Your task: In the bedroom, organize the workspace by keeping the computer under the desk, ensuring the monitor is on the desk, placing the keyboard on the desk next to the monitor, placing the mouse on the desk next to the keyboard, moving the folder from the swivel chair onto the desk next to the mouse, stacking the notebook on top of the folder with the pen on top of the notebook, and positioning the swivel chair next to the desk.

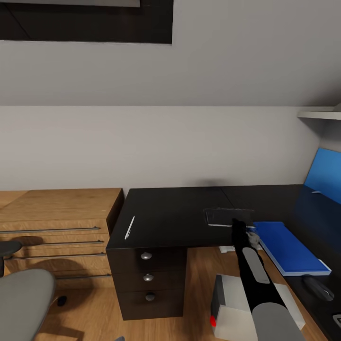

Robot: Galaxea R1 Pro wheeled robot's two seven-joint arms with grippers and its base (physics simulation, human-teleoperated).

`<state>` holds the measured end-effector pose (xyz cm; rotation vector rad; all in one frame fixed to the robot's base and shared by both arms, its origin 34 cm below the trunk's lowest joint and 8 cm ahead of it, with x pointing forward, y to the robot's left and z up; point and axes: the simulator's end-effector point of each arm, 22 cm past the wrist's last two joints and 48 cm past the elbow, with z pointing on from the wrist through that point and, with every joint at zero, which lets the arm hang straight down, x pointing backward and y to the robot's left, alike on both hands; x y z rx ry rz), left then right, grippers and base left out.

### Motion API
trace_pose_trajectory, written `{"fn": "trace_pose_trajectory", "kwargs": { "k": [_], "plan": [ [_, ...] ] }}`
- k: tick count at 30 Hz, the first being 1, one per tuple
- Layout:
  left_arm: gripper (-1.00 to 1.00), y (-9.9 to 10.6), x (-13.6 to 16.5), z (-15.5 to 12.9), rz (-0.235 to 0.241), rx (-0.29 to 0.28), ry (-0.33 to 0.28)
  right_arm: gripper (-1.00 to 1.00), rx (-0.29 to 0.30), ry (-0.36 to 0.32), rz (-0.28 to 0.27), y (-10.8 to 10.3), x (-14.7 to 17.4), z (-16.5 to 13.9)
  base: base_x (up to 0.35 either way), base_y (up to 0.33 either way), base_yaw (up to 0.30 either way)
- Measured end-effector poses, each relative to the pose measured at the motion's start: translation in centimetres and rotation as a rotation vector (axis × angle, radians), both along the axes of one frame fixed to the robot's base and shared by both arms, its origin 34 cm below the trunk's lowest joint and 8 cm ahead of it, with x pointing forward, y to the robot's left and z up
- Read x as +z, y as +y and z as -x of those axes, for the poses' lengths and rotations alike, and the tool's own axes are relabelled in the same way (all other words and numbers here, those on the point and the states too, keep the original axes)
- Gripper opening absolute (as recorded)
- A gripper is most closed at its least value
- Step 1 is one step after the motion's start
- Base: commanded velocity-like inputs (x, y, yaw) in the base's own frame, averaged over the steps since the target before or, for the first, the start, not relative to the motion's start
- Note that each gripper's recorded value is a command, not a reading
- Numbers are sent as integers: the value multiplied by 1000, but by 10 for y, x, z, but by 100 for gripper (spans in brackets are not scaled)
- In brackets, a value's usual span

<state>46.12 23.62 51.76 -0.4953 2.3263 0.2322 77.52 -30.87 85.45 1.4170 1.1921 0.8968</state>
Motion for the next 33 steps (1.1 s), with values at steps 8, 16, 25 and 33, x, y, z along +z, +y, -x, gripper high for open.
{"fn": "trace_pose_trajectory", "kwargs": {
  "k": [8,16,25,33],
  "plan": [
    [100,0,0,0,0,2,-1,-100,-142,-30,9,-31,13,8,0,0,-41],
    [100,2,0,0,-2,4,0,-100,-150,-32,7,-34,13,9,0,0,-232],
    [100,4,-3,4,-4,10,8,-100,-152,-29,9,-36,11,9,0,0,-166],
    [100,5,-4,5,-6,13,11,-100,-152,-24,8,-35,8,9,0,0,-143]
  ]
}}
